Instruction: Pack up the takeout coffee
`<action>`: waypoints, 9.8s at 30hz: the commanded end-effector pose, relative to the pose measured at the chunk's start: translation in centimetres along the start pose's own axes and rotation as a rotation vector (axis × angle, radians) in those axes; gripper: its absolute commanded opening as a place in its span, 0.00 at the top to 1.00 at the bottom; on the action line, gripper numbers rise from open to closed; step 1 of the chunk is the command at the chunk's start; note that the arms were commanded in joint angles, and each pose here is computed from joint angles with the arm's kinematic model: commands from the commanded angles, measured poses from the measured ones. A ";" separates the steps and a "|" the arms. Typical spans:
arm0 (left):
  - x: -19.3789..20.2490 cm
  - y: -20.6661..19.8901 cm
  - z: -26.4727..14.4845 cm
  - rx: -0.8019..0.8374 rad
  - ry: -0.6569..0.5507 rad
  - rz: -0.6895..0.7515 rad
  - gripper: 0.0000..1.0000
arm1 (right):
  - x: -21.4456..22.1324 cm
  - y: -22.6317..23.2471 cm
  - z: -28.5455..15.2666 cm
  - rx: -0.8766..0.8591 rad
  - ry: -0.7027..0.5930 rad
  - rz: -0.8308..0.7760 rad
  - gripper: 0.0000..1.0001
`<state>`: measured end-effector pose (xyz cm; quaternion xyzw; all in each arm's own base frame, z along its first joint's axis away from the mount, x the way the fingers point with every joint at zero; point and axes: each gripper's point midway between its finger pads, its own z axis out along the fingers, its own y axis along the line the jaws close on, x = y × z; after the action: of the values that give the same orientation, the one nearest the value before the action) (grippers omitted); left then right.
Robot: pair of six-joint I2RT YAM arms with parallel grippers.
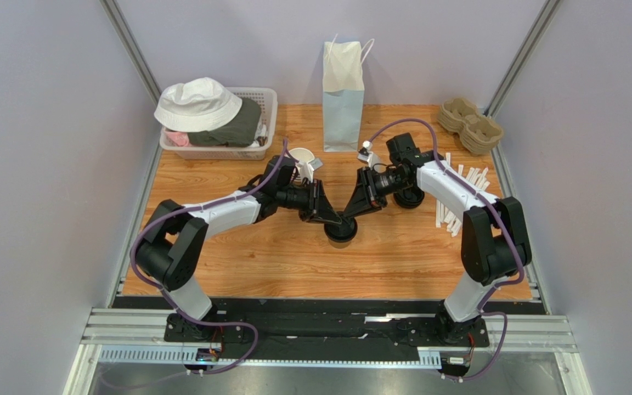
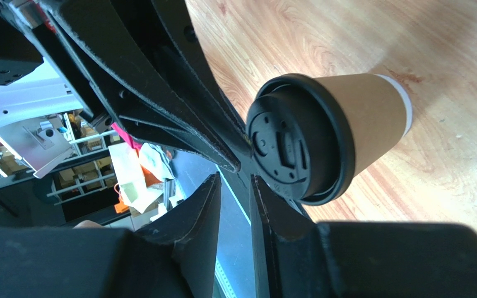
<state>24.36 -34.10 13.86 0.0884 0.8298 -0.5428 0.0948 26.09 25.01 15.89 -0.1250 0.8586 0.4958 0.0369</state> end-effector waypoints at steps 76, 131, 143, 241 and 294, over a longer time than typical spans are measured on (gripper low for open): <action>1.5 6.5 -1.2 -0.134 0.007 0.019 1.00 | 0.8 -5.5 3.8 0.122 0.038 0.024 0.78; -7.0 -0.5 -21.4 -0.347 -0.501 0.350 0.32 | 3.5 -5.2 2.1 0.470 0.080 -0.666 0.25; -6.8 0.6 -23.8 -0.391 -0.566 0.312 0.33 | -1.0 -3.4 7.5 0.426 0.028 -0.723 0.29; -12.1 -0.1 -28.1 -0.425 -0.649 0.529 0.24 | -19.8 -22.9 -36.9 1.088 -0.468 -0.270 0.50; -14.5 2.2 -27.9 -0.446 -0.625 0.426 0.26 | -25.9 -29.8 -35.6 1.062 -0.658 -0.232 0.65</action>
<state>36.51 -8.16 24.92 0.0567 0.8323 -0.3221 0.4475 59.02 -15.33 11.87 -0.0203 0.9276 0.0074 0.3730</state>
